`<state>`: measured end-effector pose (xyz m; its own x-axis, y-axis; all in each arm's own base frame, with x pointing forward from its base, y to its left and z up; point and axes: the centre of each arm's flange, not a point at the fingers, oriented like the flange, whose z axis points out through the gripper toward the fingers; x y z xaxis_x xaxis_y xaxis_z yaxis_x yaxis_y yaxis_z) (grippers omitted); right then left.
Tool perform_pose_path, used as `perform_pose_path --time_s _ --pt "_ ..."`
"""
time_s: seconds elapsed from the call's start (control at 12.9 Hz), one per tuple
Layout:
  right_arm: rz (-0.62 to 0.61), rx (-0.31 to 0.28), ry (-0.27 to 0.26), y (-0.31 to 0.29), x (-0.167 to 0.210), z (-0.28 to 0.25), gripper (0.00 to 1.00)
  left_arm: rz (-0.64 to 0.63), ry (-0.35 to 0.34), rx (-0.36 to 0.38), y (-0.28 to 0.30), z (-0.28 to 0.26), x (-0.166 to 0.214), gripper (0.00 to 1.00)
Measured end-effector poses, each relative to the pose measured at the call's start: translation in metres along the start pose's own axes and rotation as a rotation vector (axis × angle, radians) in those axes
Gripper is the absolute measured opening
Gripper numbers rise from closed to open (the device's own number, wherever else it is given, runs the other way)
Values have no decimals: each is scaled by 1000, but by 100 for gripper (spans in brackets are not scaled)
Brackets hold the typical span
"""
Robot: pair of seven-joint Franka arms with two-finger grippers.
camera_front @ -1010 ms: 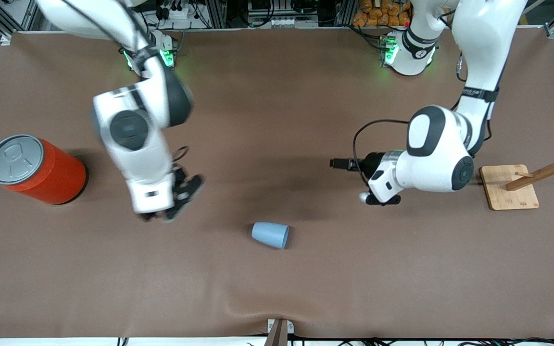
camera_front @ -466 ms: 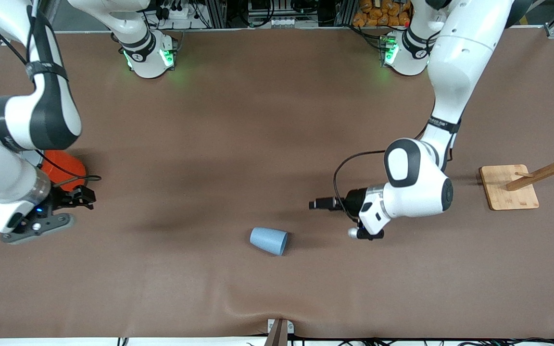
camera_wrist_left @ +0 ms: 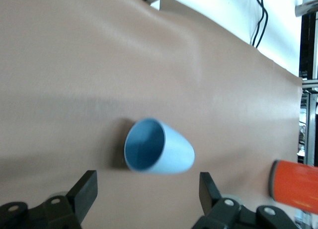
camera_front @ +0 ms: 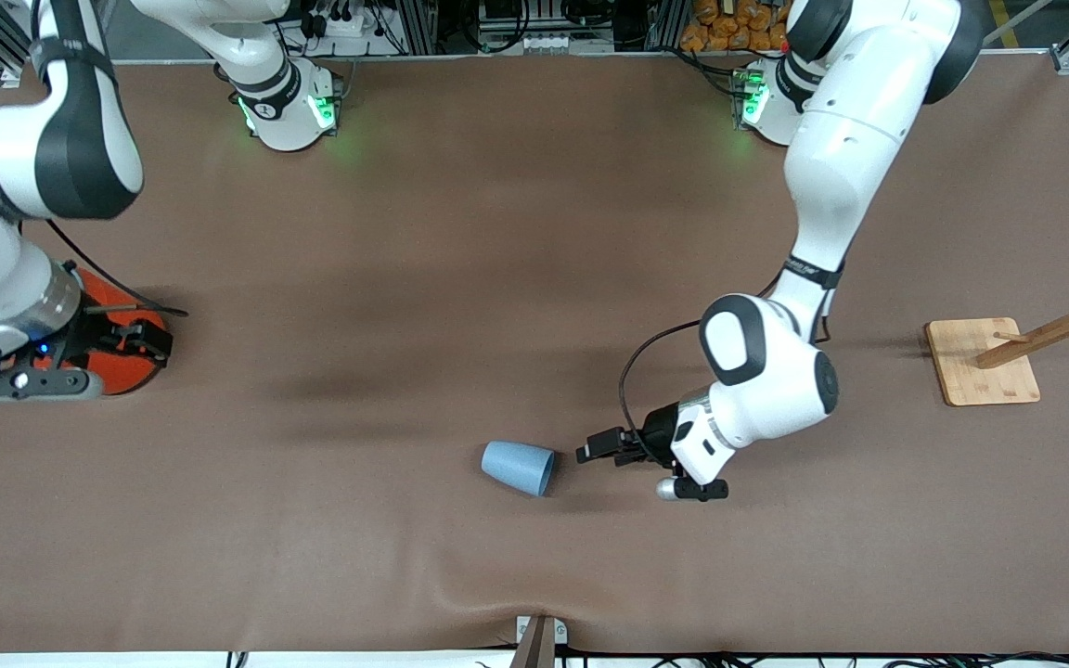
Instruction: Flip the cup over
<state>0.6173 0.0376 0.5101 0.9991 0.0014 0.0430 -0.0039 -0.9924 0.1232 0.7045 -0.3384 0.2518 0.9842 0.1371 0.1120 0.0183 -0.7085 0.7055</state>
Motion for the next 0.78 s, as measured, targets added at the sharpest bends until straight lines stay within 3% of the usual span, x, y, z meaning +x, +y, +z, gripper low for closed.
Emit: perform_pose_path --time_s 0.16,0.54,0.78 --pt "37 44 -15 -12 -12 -12 100 11 39 -13 1 13 3 92" --pt "66 40 -37 7 -29 -37 100 7 76 -70 13 39 3 91" --pt "-52 29 -24 22 -44 -63 100 -2 49 -97 4 64 -11 85"
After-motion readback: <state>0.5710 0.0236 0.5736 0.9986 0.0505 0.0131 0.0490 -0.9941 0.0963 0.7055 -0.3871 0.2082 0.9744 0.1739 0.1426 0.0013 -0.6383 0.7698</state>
